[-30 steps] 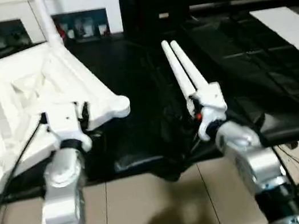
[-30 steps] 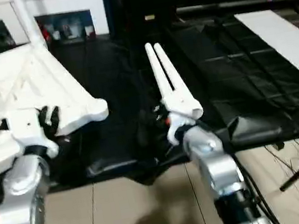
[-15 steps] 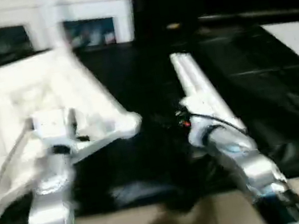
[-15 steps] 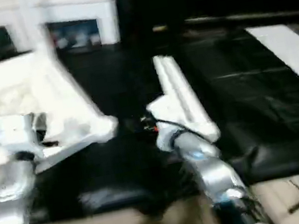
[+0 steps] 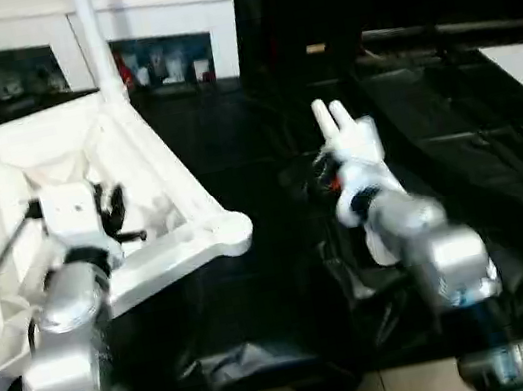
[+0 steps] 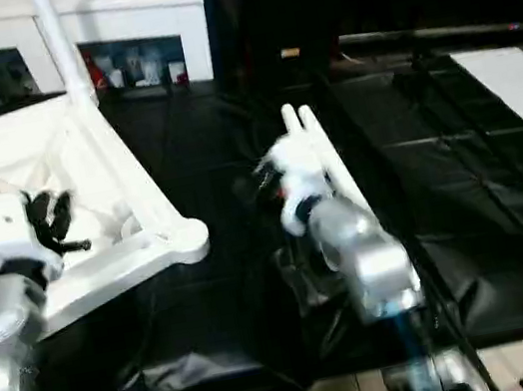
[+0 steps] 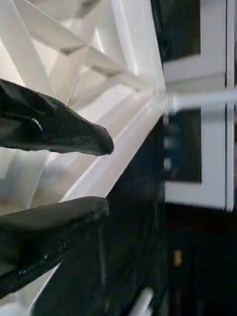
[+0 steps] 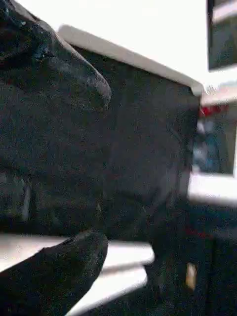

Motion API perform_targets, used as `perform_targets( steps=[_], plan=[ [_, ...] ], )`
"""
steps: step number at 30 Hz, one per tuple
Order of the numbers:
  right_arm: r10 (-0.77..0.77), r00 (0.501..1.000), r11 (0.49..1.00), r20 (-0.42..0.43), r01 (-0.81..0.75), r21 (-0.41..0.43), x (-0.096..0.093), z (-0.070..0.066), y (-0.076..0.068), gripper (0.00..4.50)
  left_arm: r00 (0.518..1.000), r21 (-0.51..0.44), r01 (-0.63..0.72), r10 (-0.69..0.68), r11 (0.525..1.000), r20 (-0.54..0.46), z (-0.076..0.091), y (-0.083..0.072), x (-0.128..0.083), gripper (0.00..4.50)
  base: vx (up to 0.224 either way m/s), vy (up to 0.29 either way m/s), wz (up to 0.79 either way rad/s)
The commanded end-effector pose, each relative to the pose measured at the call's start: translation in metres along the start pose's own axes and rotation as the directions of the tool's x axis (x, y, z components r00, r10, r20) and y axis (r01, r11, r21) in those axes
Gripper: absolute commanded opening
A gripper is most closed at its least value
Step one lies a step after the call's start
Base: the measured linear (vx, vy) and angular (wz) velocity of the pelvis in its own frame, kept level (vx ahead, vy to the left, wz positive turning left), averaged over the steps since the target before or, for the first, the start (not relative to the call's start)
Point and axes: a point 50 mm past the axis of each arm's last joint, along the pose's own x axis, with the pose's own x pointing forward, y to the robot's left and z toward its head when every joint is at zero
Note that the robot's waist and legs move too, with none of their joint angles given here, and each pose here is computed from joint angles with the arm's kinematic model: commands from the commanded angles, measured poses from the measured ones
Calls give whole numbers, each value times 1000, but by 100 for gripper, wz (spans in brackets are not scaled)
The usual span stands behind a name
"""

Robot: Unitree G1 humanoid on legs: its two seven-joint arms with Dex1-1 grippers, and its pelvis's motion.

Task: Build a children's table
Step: Rotate table base, then pick table leg

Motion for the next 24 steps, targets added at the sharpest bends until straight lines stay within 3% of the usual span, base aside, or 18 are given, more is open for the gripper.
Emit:
perform_targets(
  steps=[1,4,5,9,11,14,24],
  plan=[
    [-55,997,998,-57,55,4,4,-1,-10,450,996,-7,73,-73,997,-59,-2,-4,4,197,-58,-32,-4],
    [-75,987,997,-141,74,-11,12,0,-16,450,983,-17,146,-147,989,-115,-2,-5,5,211,-19,-11,-1],
    [-124,976,992,-179,124,-8,20,5,-25,450,956,21,239,-231,971,-182,1,-5,4,224,0,0,0],
    [-168,963,985,-210,170,-7,26,9,-32,450,936,35,288,-273,957,-224,6,-3,4,241,0,0,0],
    [-182,937,983,-297,178,-40,29,5,-36,450,906,33,375,-359,926,-223,18,-7,2,252,0,0,0],
    [-174,908,984,-382,175,-30,31,0,-37,450,820,0,530,-513,848,-253,28,-18,-7,252,0,0,0],
    [-104,874,989,-474,141,43,36,-11,-27,450,789,10,563,-534,827,-304,32,-21,-13,252,0,0,0]
  ],
)
